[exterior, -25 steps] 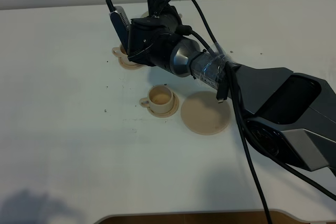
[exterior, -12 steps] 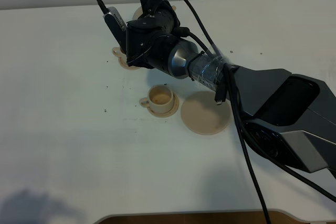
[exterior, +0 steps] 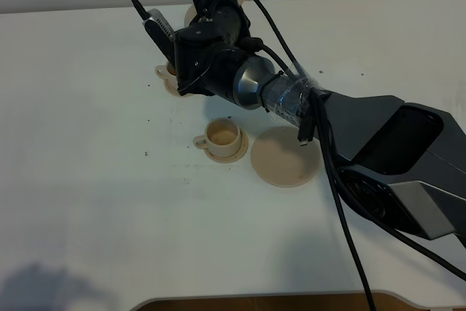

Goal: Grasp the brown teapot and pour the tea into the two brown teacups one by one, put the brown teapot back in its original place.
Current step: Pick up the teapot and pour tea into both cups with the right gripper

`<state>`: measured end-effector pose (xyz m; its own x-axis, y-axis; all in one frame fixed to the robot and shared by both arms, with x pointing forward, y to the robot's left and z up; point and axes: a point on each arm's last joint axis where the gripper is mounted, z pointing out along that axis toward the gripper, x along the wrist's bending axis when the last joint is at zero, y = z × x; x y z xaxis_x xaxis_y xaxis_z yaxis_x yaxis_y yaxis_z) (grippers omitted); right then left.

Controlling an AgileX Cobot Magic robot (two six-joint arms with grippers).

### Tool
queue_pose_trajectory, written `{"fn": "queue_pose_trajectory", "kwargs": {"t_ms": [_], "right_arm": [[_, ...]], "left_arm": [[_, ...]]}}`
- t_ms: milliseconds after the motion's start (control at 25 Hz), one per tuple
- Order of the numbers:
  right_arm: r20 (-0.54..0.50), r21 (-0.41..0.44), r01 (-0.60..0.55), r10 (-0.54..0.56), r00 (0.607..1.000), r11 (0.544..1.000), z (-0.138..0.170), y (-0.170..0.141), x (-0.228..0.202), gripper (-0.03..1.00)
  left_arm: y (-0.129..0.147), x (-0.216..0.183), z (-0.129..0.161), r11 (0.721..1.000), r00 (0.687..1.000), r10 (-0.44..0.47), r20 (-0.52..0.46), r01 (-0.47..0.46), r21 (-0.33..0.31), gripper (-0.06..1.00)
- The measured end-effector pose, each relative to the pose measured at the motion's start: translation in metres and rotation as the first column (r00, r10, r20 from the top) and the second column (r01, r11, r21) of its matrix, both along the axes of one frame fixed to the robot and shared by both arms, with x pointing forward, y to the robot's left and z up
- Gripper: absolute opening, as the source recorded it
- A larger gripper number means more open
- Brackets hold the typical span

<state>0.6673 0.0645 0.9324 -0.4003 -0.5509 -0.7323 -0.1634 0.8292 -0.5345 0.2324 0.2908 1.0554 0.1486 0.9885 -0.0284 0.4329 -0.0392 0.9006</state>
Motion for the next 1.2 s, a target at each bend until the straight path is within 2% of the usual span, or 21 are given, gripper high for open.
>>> {"fn": "queue_pose_trajectory", "kwargs": {"t_ms": [400, 760, 1200], "right_arm": [[0.041, -0.045, -0.036, 0.038, 0.998, 0.998, 0.0038, 0.0014, 0.0019, 0.12], [0.038, -0.100, -0.059, 0.063, 0.997, 0.993, 0.0042, 0.0014, 0.0020, 0.12], [0.051, -0.124, -0.065, 0.071, 0.996, 0.990, 0.0055, 0.0012, 0.0026, 0.12]], "left_arm": [[0.0000, 0.0000, 0.0000, 1.000, 1.000, 0.000, 0.000, 0.000, 0.000, 0.36], [0.0000, 0.0000, 0.0000, 1.000, 1.000, 0.000, 0.000, 0.000, 0.000, 0.36], [0.0000, 0.0000, 0.0000, 1.000, 1.000, 0.001, 0.000, -0.001, -0.001, 0.36]]}}
